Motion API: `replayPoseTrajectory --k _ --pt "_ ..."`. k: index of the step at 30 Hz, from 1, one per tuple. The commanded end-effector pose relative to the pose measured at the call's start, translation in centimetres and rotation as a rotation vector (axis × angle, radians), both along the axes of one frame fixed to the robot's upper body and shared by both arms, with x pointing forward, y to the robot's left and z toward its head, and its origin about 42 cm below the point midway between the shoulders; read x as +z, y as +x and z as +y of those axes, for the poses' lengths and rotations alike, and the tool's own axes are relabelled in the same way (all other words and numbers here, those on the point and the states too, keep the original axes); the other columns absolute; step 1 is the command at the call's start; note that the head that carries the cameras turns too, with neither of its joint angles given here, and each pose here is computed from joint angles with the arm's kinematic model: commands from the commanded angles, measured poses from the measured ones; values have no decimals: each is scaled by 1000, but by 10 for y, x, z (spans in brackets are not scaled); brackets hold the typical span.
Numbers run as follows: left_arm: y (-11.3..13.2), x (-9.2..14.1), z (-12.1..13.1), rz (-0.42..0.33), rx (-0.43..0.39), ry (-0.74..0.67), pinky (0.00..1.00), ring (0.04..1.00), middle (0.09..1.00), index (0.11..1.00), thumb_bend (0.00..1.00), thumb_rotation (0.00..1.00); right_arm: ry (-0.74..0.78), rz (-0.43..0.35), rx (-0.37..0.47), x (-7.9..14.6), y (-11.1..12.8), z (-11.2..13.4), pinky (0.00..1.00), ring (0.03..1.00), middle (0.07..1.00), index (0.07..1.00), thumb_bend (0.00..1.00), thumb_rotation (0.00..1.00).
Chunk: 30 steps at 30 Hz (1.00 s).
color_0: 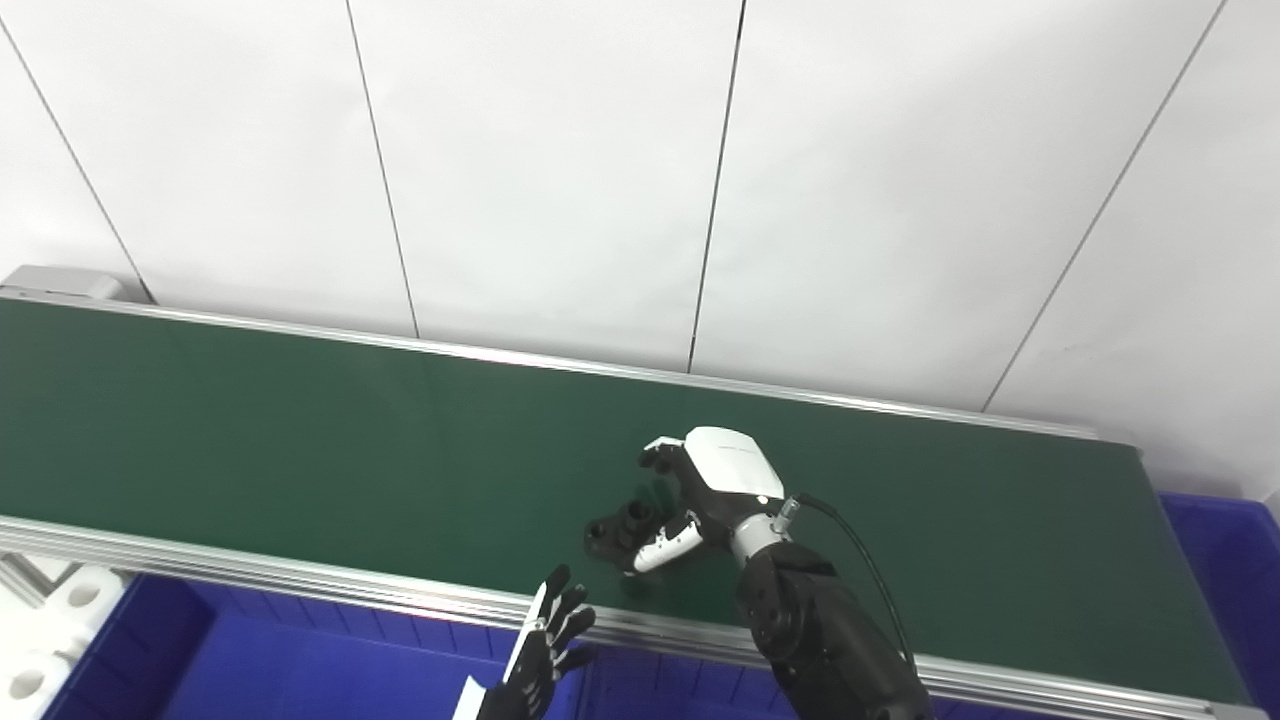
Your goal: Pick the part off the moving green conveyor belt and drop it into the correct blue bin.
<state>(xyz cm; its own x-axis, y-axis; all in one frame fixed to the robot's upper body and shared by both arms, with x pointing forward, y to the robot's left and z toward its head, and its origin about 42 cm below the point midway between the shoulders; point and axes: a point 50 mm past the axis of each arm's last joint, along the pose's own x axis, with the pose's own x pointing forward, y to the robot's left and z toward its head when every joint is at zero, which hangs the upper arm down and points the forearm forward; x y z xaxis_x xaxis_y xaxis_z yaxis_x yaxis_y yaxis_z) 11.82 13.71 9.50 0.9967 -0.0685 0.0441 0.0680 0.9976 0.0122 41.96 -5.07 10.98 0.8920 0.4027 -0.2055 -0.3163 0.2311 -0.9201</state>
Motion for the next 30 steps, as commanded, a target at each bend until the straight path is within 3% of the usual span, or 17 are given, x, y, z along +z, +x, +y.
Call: replayPoseTrajectory --k 1,4,14,20,26,30 --pt "0 20 -30 -45 -1 -103 824 907 956 1000 863 747 -93 89 55 -31 -21 8 237 319 457 508 553 75" --pt "-1 21 -28 -46 -1 -105 820 905 958 1000 873 747 -178 110 43 -44 -27 3 230 332 446 510 528 6" --pt "-1 23 -25 -29 -4 -116 808 902 955 1000 900 760 -232 147 -7 -71 -44 -11 241 339 430 511 528 0" --pt "0 21 -24 -27 -6 -114 810 897 950 1000 897 765 -205 127 -15 -73 -51 -15 166 249 396 505 521 0" --pt "1 20 -23 -21 -6 -121 825 906 962 1000 908 774 -193 61 14 -59 -54 -20 203 284 405 517 520 0" --pt "2 18 -23 -27 -8 -126 831 909 959 1000 897 773 -176 -83 54 -45 -57 -27 138 202 464 484 531 0"
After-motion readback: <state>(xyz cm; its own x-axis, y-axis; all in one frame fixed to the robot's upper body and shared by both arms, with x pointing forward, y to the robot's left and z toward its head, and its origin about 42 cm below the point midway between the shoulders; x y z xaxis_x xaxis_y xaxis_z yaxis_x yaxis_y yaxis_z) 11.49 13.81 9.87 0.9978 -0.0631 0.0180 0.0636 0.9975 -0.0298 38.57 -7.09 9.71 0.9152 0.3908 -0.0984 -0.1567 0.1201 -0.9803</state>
